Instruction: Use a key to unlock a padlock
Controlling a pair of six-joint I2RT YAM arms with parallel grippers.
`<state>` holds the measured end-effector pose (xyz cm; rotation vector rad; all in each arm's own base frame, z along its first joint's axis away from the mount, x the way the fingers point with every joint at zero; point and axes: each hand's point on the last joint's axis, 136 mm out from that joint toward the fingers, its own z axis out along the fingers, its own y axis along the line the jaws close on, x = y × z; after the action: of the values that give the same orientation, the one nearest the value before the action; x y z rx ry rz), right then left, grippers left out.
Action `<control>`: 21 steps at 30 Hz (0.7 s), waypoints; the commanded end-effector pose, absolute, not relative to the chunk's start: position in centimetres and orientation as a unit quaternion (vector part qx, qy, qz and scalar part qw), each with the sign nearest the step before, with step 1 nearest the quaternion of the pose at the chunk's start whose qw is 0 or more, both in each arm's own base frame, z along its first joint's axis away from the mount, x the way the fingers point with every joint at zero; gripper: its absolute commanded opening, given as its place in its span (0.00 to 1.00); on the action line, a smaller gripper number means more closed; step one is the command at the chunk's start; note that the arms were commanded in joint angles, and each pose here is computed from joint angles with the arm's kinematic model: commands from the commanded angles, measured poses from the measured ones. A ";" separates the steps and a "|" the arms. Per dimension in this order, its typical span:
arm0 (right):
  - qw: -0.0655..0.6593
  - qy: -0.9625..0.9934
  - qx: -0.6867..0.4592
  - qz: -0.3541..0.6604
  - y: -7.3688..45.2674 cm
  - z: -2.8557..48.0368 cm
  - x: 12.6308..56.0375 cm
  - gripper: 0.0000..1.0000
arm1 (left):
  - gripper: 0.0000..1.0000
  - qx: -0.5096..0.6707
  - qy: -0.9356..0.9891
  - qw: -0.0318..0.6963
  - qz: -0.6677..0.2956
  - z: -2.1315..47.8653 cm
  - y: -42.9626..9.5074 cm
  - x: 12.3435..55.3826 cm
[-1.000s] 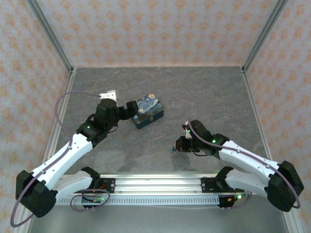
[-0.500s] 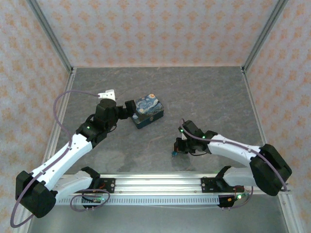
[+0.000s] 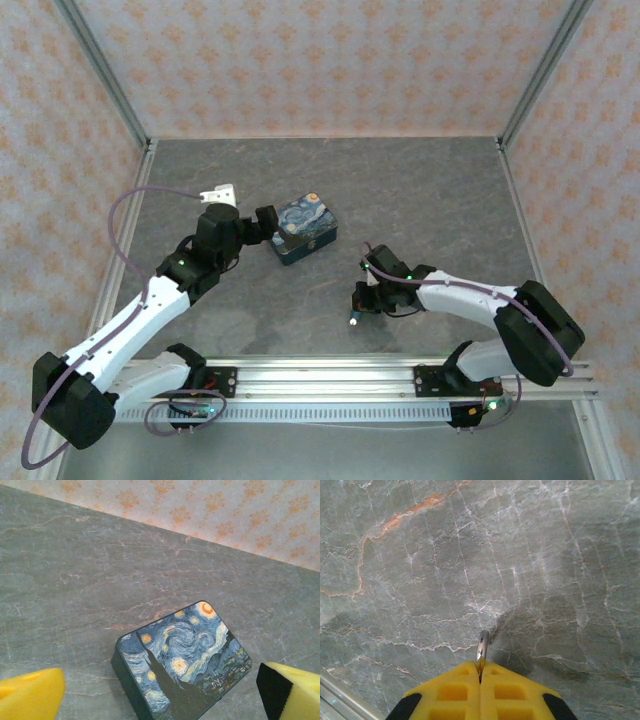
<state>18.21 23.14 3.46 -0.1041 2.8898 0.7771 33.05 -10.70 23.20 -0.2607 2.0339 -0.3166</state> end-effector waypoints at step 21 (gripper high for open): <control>0.382 0.916 0.002 0.118 14.5 16.5 26.9 0.82 | 1.00 -0.147 0.832 0.532 -0.055 23.4 -6.8 32.6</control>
<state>24.88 17.65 14.16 -0.0633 2.4618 0.4649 32.70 -8.76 24.53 -0.3095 1.9727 -0.2424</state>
